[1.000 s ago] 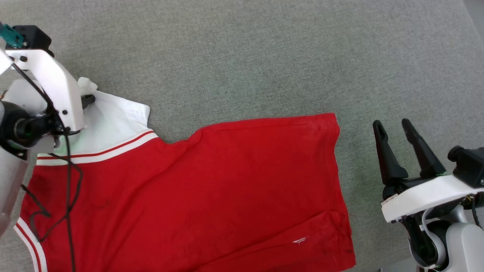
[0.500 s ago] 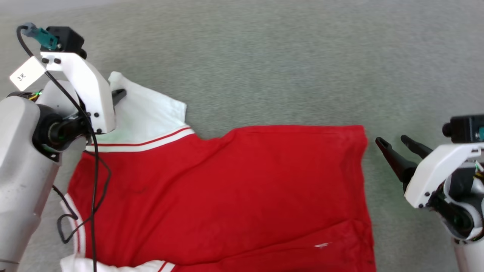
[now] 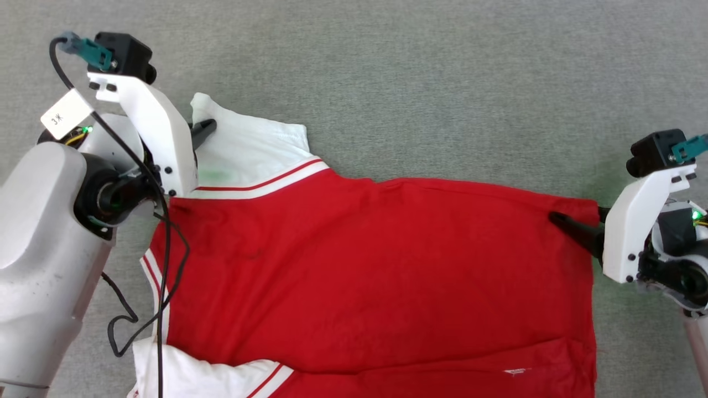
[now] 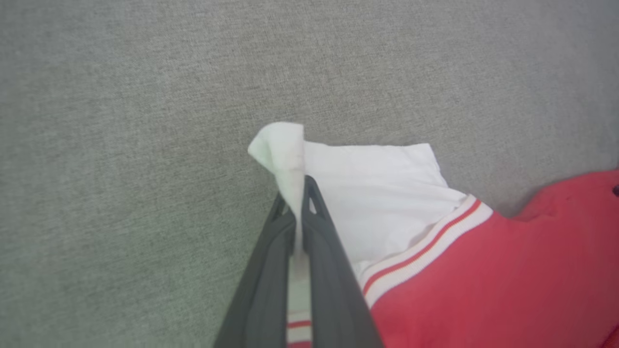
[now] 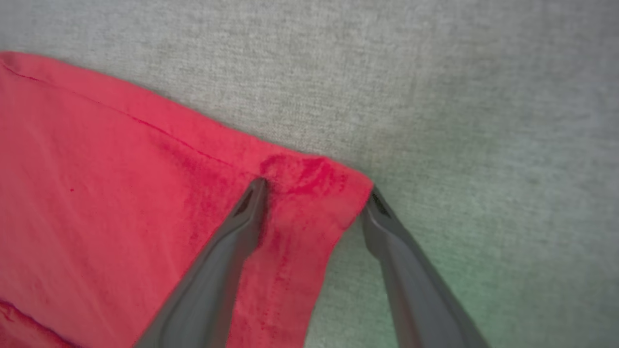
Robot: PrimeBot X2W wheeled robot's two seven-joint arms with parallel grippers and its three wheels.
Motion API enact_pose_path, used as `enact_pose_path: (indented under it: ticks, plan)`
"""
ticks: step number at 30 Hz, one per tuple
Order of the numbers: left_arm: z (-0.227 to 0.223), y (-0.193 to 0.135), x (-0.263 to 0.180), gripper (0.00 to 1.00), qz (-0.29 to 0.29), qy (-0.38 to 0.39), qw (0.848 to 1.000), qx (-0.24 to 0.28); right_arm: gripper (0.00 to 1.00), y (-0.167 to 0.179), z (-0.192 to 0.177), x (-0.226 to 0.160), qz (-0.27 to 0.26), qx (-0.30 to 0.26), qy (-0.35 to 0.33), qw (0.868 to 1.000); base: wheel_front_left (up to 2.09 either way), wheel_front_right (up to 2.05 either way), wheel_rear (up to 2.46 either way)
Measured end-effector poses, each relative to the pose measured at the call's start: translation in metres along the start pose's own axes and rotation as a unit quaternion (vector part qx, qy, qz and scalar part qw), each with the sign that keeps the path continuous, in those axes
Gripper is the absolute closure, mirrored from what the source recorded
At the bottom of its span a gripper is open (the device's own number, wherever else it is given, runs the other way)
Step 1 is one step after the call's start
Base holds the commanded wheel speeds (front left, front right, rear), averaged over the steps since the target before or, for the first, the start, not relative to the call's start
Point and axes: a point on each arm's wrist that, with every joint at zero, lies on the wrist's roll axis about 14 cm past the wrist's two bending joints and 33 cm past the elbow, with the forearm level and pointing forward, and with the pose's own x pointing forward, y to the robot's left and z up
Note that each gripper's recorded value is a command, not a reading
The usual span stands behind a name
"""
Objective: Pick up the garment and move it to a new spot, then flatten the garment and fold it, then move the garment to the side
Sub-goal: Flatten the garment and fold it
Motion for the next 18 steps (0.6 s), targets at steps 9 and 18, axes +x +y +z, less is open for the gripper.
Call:
enact_pose_path:
  ticks: [9,18]
  plan:
    - [0.011,0.003,-0.015,1.0,0.007,-0.044,0.999,0.001,1.0,0.005,0.017,-0.012,0.002,-0.008,-0.018,1.0,0.0,0.0,0.0]
    - [0.015,0.0,-0.06,1.0,0.022,-0.111,0.994,0.013,1.0,0.008,0.048,-0.061,-0.015,-0.002,-0.15,0.989,0.0,0.0,0.0]
